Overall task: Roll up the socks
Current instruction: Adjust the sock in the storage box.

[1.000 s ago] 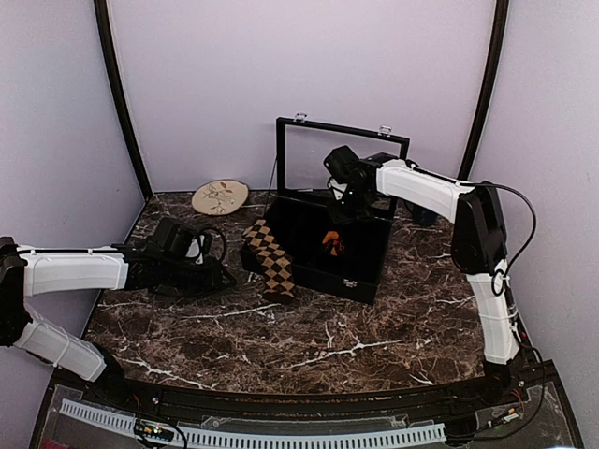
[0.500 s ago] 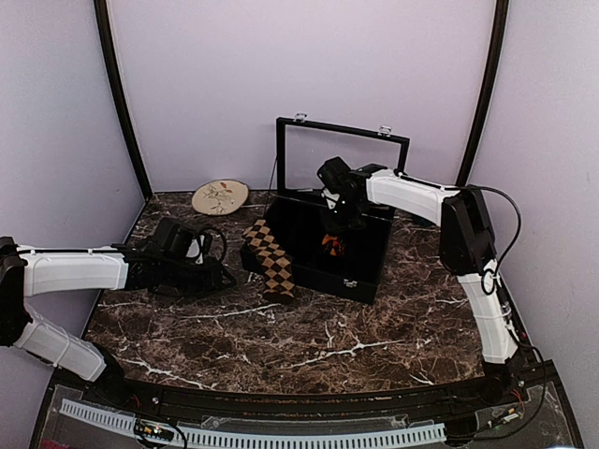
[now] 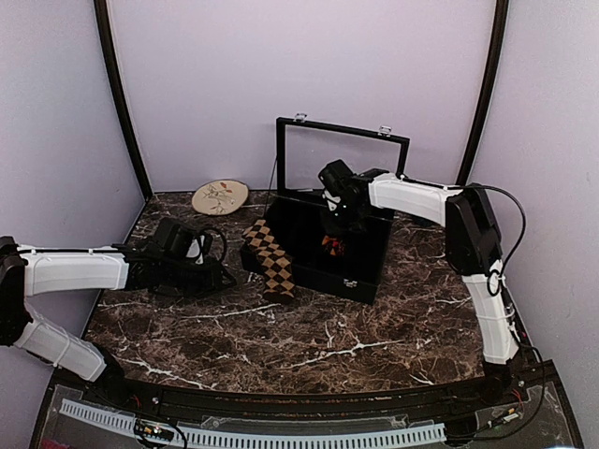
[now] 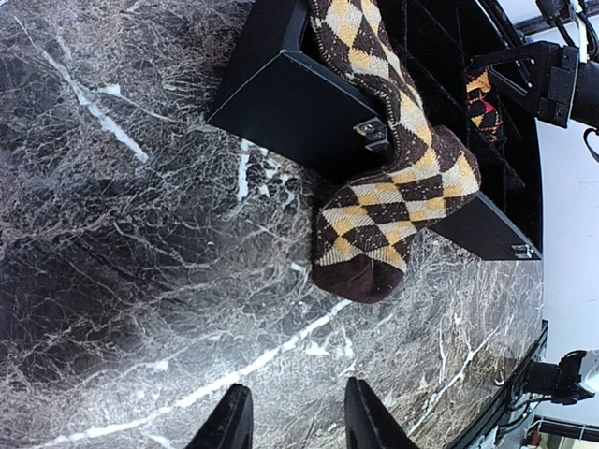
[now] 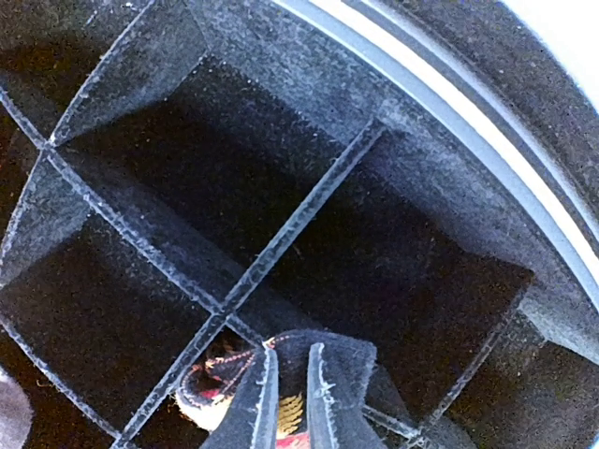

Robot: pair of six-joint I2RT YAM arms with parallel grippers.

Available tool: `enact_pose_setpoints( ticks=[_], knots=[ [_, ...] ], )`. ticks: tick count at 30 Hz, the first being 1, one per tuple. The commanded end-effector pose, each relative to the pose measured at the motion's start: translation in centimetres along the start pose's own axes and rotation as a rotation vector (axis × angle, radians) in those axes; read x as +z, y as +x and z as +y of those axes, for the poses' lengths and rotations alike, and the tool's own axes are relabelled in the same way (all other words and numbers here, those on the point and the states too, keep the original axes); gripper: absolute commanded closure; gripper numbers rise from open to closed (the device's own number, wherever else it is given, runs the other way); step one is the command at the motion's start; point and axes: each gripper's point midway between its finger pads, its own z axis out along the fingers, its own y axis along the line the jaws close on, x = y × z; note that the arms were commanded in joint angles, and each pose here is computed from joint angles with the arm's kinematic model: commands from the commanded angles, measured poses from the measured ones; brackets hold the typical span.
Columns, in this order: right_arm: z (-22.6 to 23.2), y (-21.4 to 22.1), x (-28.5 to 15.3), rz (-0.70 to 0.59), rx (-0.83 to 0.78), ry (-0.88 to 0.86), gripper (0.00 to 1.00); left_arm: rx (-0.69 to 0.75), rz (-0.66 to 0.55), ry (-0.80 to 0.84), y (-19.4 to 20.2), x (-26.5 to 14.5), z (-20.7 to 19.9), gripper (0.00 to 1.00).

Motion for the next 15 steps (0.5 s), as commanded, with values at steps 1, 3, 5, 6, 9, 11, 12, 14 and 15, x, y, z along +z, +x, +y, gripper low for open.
enact_pose_setpoints(
  ticks=[1, 3, 5, 6, 9, 11, 12, 14, 15],
  knots=[
    [1.1, 5.2, 1.1, 0.151, -0.029, -0.002, 0.89, 0.006, 0.001, -0.004, -0.4, 0.0, -0.1, 0.63],
    [1.2, 5.2, 0.6, 0.145, -0.034, -0.001, 0.89, 0.006, 0.0, -0.005, -0.5, 0.1, -0.1, 0.63],
    [1.3, 5.1, 0.3, 0.136, -0.037, -0.002, 0.89, 0.007, 0.001, -0.003, -0.6, 0.2, -0.2, 0.63],
    [1.3, 5.1, 0.1, 0.133, -0.038, -0.002, 0.89, 0.007, 0.001, -0.003, -0.6, 0.3, -0.2, 0.63],
    [1.4, 4.9, -0.4, 0.12, -0.044, 0.002, 0.89, 0.005, 0.002, -0.005, -0.6, 0.4, -0.2, 0.63],
    [1.3, 4.5, -0.9, 0.103, -0.046, 0.01, 0.89, 0.004, 0.003, -0.005, -0.7, 0.5, -0.2, 0.63],
    [1.3, 4.3, -1.2, 0.093, -0.047, 0.012, 0.89, 0.003, 0.003, -0.005, -0.6, 0.5, -0.2, 0.63],
    [1.3, 3.8, -1.6, 0.073, -0.047, 0.009, 0.89, 0.001, 0.002, -0.003, -0.7, 0.6, -0.3, 0.63],
    [1.3, 3.7, -1.8, 0.067, -0.047, 0.012, 0.89, -0.001, 0.005, -0.004, -0.6, 0.6, -0.2, 0.63]
  ],
)
